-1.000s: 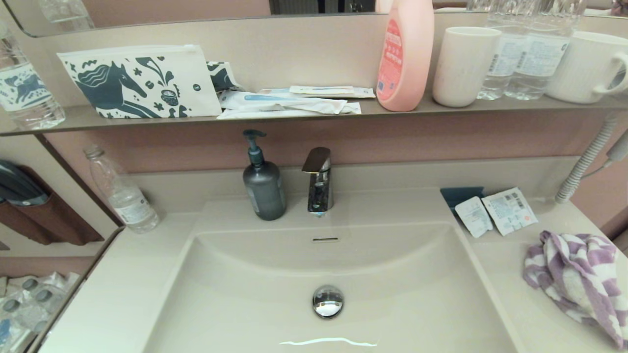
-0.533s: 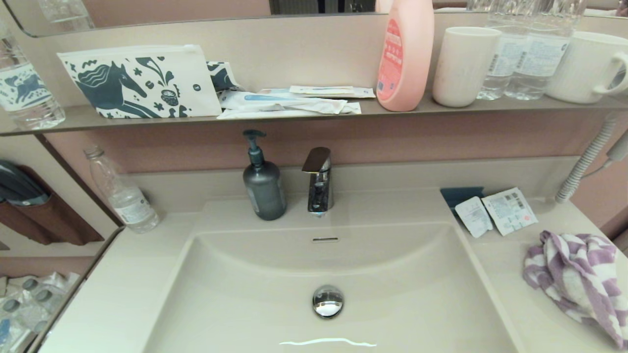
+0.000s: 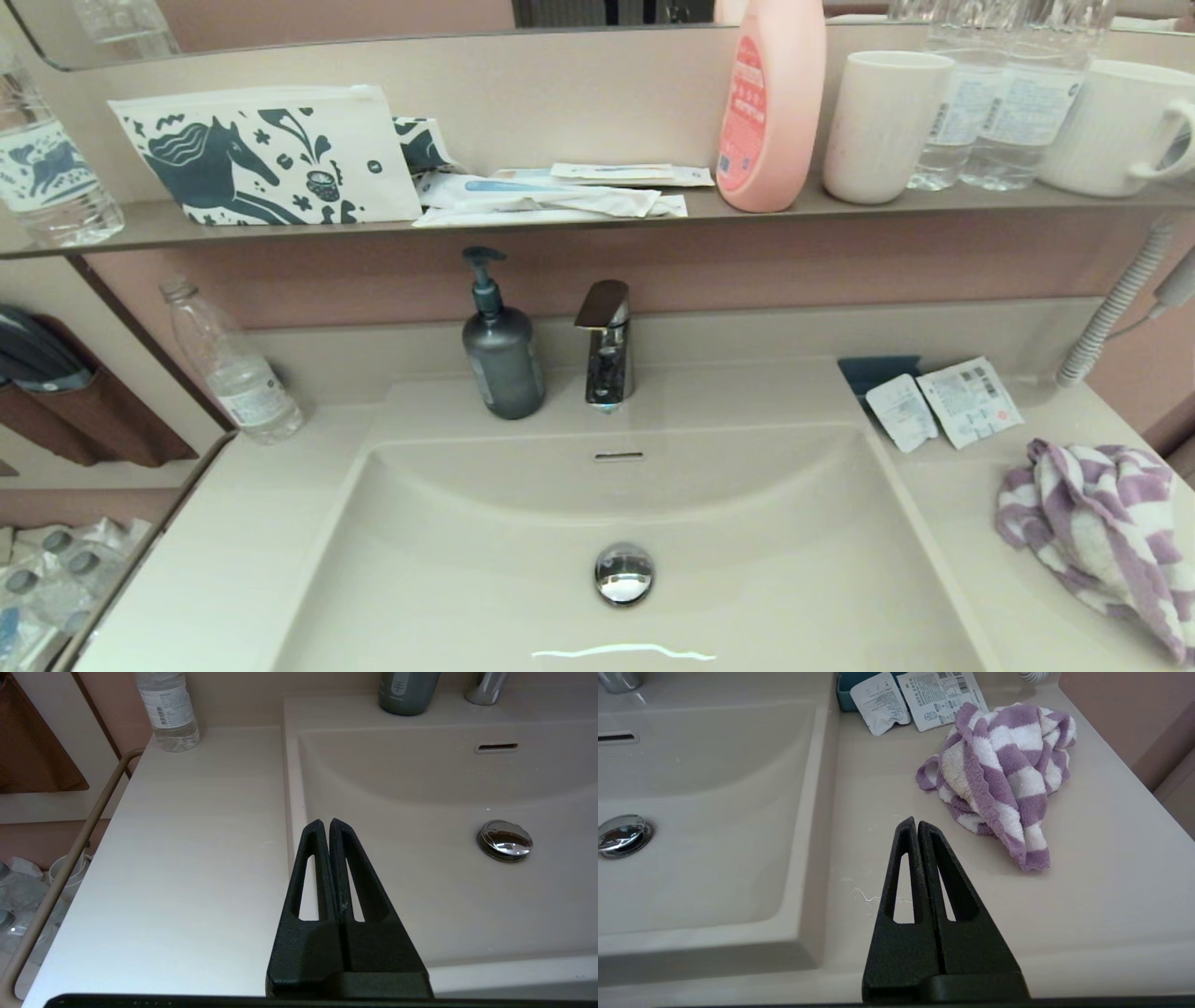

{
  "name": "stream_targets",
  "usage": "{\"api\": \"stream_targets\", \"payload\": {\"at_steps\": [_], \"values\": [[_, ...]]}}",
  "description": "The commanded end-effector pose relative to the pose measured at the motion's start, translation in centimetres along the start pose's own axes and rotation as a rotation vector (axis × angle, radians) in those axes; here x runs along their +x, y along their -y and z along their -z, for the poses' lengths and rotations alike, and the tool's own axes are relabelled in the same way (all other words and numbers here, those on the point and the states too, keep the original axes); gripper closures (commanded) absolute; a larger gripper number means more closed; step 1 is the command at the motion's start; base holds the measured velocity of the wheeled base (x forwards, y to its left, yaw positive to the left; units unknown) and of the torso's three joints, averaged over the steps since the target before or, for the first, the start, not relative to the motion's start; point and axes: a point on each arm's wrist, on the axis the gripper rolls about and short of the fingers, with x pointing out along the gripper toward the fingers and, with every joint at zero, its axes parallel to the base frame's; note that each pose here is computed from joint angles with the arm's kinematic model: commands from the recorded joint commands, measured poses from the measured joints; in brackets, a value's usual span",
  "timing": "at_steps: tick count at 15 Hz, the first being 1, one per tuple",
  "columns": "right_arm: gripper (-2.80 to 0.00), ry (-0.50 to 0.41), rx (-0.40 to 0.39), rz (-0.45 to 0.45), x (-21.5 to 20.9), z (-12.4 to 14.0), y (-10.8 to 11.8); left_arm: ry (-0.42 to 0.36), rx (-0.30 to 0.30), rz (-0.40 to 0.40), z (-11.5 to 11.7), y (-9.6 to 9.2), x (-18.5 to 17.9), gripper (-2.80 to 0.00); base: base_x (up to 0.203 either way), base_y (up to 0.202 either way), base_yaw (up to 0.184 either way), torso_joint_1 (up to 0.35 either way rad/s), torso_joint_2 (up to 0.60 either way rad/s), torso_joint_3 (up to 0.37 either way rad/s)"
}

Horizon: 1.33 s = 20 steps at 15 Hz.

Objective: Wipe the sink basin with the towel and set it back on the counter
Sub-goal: Pick up the cloth

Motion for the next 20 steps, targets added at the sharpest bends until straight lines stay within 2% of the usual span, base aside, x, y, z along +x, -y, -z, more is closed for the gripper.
{"api": "stream_targets", "payload": {"at_steps": [1, 7, 9, 12, 16, 18, 20], "values": [[0.0, 0.0, 0.003, -0.001, 0.0, 0.0, 0.0, -0.002, 0.001, 0.001, 0.0, 0.0, 0.0, 0.0, 0.0, 0.0, 0.0, 0.0, 0.0, 0.0], [0.0, -0.003, -0.008, 0.011, -0.3, -0.7, 0.0, -0.002, -0.001, 0.001, 0.0, 0.0, 0.0, 0.0, 0.0, 0.0, 0.0, 0.0, 0.0, 0.0], [0.0, 0.014, -0.009, 0.009, -0.9, -3.2, 0.0, -0.002, 0.0, 0.001, 0.0, 0.0, 0.0, 0.0, 0.0, 0.0, 0.0, 0.0, 0.0, 0.0], [0.0, -0.048, -0.011, 0.017, 0.2, -7.3, -0.1, -0.002, 0.001, 0.001, 0.0, 0.0, 0.0, 0.0, 0.0, 0.0, 0.0, 0.0, 0.0, 0.0], [0.0, -0.256, -0.03, 0.134, 5.7, -11.9, -0.1, -0.002, -0.001, 0.001, 0.0, 0.0, 0.0, 0.0, 0.0, 0.0, 0.0, 0.0, 0.0, 0.0], [0.0, -0.406, -0.048, 0.215, 9.6, -12.7, 0.2, -0.002, -0.001, 0.001, 0.0, 0.0, 0.0, 0.0, 0.0, 0.0, 0.0, 0.0, 0.0, 0.0], [0.0, -0.545, -0.056, 0.288, 13.6, -12.4, 0.9, -0.002, -0.001, 0.001, 0.0, 0.0, 0.0, 0.0, 0.0, 0.0, 0.0, 0.0, 0.0, 0.0]]}}
